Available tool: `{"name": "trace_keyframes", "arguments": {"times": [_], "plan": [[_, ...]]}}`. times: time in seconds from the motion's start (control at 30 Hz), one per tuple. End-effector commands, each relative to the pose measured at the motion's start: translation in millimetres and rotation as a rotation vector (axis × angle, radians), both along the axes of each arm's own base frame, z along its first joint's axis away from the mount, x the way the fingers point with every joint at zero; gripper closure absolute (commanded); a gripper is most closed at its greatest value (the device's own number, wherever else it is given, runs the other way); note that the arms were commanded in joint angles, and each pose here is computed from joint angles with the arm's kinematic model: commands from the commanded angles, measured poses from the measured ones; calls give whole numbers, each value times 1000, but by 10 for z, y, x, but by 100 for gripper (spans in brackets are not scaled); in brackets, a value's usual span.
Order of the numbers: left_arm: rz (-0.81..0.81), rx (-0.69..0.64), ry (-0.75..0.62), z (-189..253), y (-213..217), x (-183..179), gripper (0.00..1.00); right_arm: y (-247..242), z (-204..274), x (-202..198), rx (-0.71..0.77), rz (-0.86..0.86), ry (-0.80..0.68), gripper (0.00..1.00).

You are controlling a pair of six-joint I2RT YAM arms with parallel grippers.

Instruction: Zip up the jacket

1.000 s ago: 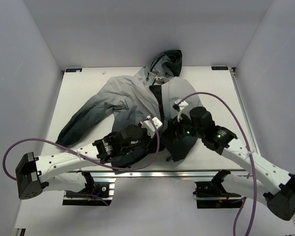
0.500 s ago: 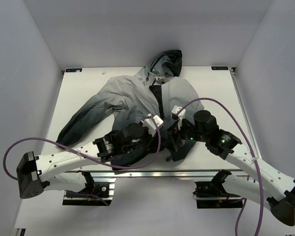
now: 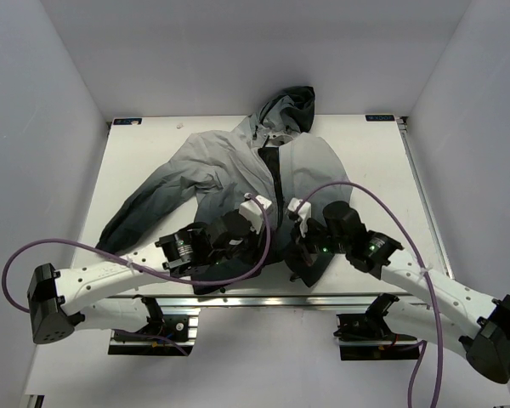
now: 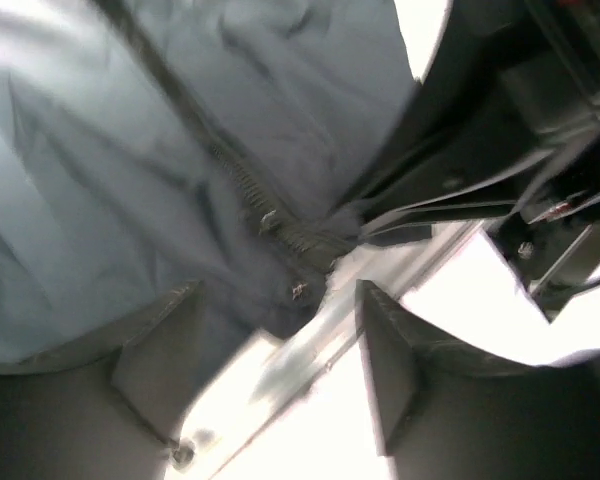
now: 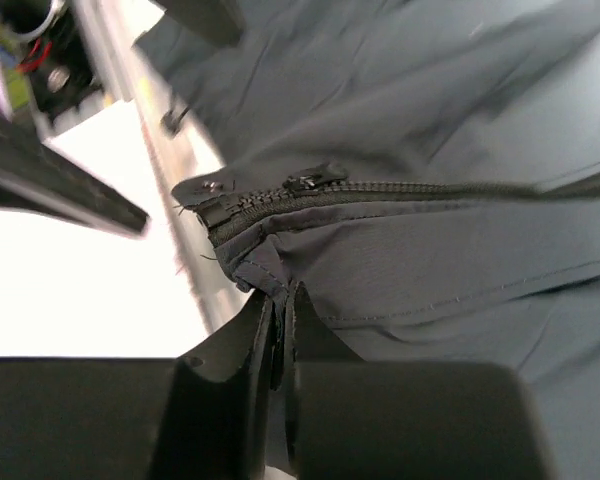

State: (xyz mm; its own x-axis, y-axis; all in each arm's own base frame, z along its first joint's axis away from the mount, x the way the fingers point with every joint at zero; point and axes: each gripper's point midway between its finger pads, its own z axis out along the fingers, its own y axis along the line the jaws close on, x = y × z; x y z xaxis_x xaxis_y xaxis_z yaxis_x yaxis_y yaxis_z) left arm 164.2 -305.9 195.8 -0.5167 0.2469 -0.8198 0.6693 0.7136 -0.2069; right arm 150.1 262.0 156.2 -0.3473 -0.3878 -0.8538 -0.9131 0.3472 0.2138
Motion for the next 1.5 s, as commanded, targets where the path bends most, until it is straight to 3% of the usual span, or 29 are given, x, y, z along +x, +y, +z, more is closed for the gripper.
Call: {"name": "trace_keyframes", "arguments": {"times": [0.0, 0.1, 0.13, 0.17, 0.27, 0.33, 0.43, 0.5, 0.73, 0.9, 1.03, 1.17, 1.3, 1.47], "plan": [[124, -6, 223, -143, 236, -257, 19, 13, -45, -264, 29, 55, 76, 100], [204, -39, 325, -395, 303, -344, 2, -126, -361, -478, -62, 18, 208, 66], [228, -35, 358, -531, 333, -363, 2, -147, -388, -516, -71, 6, 236, 52], [252, -28, 374, -621, 342, -324, 2, -172, -426, -579, -77, 11, 265, 47], [372, -20, 439, -918, 474, -41, 2, -285, -416, -592, -111, -51, 279, 16], [381, -68, 543, -1039, 509, 63, 6, -342, -365, -545, -118, -98, 261, 11], [469, -103, 643, -1333, 791, 328, 15, -365, -244, -491, -91, -151, 245, 11], [514, -94, 653, -1462, 899, 487, 16, -360, -202, -369, -74, -208, 211, 11], [626, 27, 645, -1840, 1276, 1026, 24, -173, -45, 36, -78, -286, 135, 11], [758, 61, 597, -2079, 1831, 1650, 31, -46, 6, 283, -74, -311, 108, 11], [704, -10, 537, -1905, 1868, 2241, 33, 1, -5, 449, -54, -334, 132, 11], [649, -74, 432, -1424, 1750, 2628, 25, 101, -4, 525, -1, -318, 203, 10], [705, -125, 421, -1014, 1794, 2435, 2, 211, 11, 581, 52, -290, 220, 11], [725, -236, 517, -743, 1735, 1812, 2, 259, 67, 657, 86, -302, 213, 11]]}}
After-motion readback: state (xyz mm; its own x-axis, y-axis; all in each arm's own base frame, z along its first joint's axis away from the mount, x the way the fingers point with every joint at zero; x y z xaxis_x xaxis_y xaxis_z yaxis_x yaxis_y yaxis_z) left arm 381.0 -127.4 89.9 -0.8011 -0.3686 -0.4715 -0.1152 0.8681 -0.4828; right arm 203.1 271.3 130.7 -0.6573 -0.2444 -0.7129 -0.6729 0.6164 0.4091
